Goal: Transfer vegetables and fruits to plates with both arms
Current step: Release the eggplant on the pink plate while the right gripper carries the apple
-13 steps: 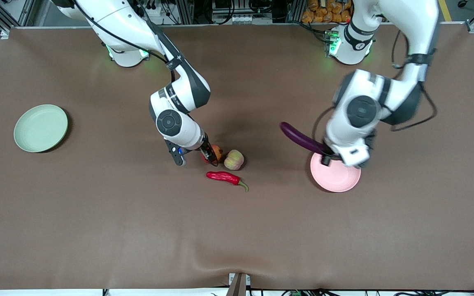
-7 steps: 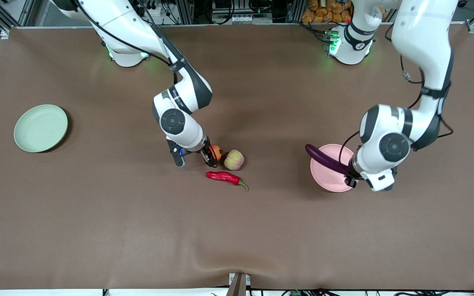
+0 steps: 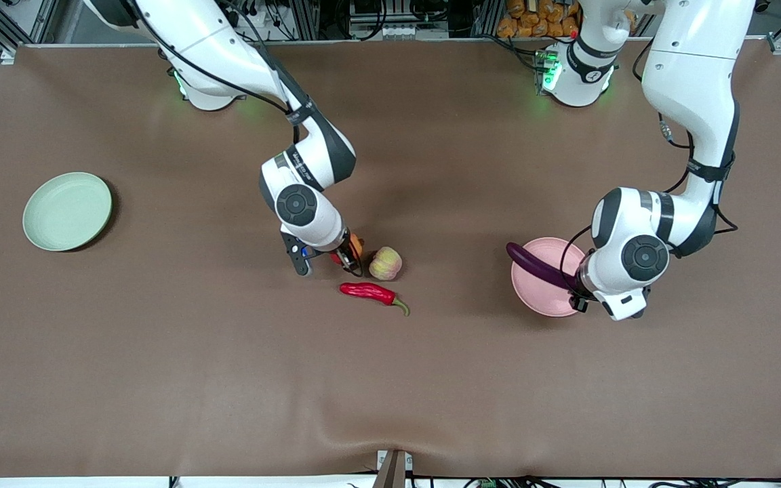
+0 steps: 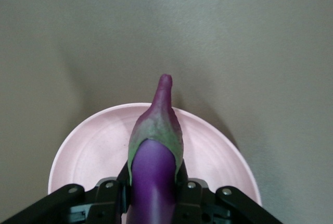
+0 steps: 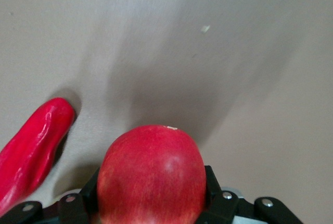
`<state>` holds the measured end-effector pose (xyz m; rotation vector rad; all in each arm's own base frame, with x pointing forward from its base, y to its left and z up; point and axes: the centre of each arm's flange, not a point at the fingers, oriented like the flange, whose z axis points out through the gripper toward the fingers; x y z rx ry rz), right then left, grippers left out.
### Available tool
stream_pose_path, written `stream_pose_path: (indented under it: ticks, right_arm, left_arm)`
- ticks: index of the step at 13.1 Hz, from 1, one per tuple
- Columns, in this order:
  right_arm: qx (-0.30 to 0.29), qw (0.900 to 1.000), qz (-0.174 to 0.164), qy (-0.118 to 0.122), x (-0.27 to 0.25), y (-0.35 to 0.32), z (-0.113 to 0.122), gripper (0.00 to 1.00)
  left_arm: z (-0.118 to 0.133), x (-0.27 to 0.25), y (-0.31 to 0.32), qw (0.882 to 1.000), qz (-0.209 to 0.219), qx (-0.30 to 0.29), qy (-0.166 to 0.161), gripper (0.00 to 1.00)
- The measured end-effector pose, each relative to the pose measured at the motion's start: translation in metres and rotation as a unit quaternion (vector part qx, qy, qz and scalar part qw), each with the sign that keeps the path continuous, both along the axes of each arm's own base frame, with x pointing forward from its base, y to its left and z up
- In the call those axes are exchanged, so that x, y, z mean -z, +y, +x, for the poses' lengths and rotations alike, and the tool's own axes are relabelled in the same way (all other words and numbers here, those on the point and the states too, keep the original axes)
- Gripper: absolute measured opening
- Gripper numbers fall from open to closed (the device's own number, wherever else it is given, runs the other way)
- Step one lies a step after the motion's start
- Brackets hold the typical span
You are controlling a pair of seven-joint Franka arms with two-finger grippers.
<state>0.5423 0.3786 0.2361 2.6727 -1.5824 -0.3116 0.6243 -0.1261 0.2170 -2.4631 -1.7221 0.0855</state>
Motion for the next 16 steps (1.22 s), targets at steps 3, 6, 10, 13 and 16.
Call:
stream_pose_path:
  ticks: [3, 6, 10, 13, 16]
  right_arm:
    - [-0.087, 0.995, 0.011, 0.051, -0.09, -0.08, 0.034, 0.77]
    - [-0.201, 0.977, 0.011, 0.071, -0.153, -0.203, 0.053, 0.77]
    - [-0.342, 0.936, 0.049, 0.068, -0.16, -0.42, 0.068, 0.77]
    - [-0.416, 0.904, 0.089, 0.03, -0.133, -0.577, 0.041, 0.77]
    - [-0.465, 0.878, 0.117, 0.003, -0.07, -0.695, -0.008, 0.77]
  left_arm:
    - [-0.007, 0.009, 0.002, 1.0, 0.002, 0.0, 0.011, 0.34]
    - [-0.011, 0.014, 0.004, 1.0, 0.004, -0.002, 0.018, 0.34]
    - [-0.011, 0.015, 0.006, 1.0, 0.009, -0.011, 0.018, 0.72]
    - [-0.006, 0.006, 0.002, 1.0, 0.009, -0.017, 0.007, 1.0]
    - [0.003, -0.035, -0.001, 1.0, 0.009, -0.013, -0.009, 1.0]
